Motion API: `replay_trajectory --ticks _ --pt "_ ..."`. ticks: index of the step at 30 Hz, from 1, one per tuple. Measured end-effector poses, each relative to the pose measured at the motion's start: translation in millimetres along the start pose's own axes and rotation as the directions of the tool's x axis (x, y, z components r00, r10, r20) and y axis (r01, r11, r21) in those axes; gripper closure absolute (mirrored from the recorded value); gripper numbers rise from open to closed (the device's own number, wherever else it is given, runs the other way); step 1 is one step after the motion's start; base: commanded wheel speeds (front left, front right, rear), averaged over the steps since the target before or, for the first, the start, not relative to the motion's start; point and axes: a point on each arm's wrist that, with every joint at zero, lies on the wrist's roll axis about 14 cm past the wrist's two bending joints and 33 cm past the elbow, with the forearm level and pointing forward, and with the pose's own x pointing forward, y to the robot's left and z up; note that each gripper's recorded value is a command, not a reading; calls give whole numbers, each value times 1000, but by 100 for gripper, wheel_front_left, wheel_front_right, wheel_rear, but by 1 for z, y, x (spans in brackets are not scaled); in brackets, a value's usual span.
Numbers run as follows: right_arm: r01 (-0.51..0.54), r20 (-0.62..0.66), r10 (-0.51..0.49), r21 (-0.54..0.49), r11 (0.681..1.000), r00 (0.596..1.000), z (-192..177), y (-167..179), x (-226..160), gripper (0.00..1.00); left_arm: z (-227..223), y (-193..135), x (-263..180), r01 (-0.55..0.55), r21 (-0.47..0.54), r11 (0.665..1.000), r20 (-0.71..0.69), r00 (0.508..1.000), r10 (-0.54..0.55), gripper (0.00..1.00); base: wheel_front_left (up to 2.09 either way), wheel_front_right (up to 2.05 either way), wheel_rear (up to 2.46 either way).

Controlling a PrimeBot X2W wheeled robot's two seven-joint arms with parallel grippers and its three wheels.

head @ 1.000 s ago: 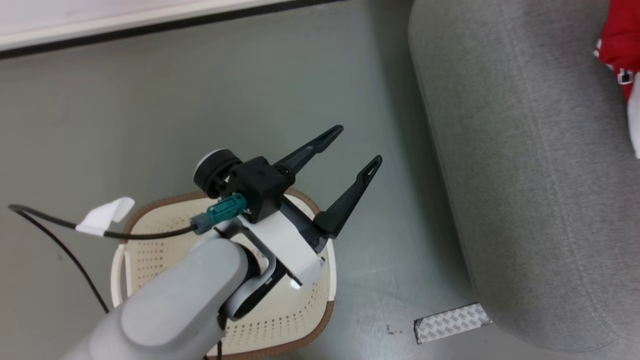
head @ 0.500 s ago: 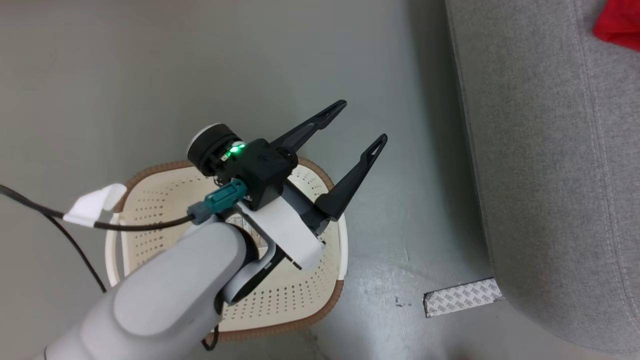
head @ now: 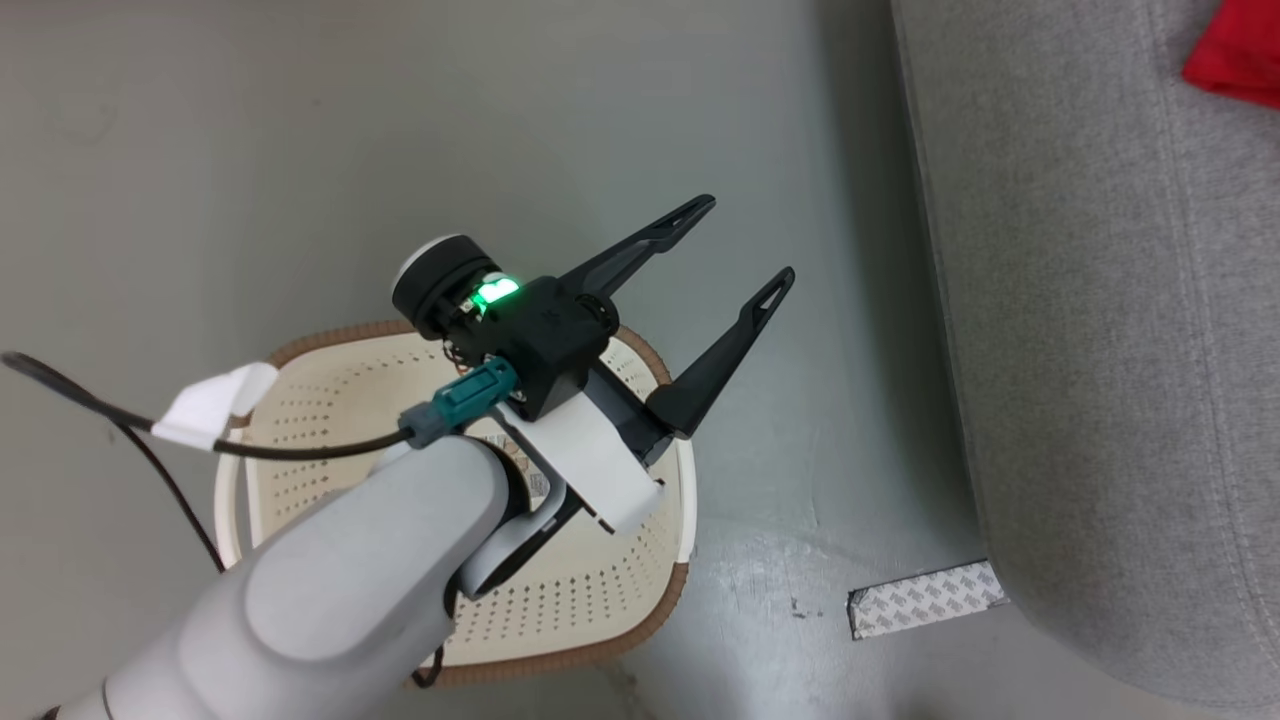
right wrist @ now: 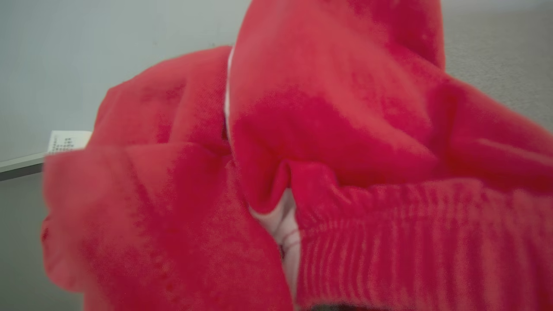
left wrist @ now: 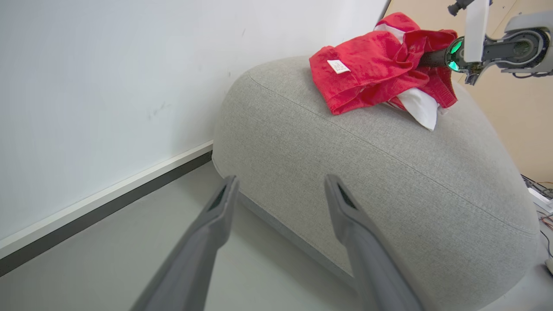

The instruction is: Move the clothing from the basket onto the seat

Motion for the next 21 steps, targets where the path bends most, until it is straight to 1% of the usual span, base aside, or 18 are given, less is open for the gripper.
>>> replay_trajectory --ticks 6,12,17,21 --pt "-5 -21 4 -8 1000 1000 2 2 -18 0 15 -11 -2 7 26 1000 17 1000 -8 0 0 0 0" --pt "0 -85 0 1 1000 996 0 -3 -55 0 37 -31 -9 12 32 999 40 999 -13 0 0 0 0" --pt "-19 -57 18 -13 1000 998 18 -1 -92 0 55 -52 -19 14 45 999 51 999 -16 0 0 0 0" --pt "-42 19 43 -42 998 999 40 4 -126 0 72 -71 -27 20 53 998 71 997 -23 0 0 0 0"
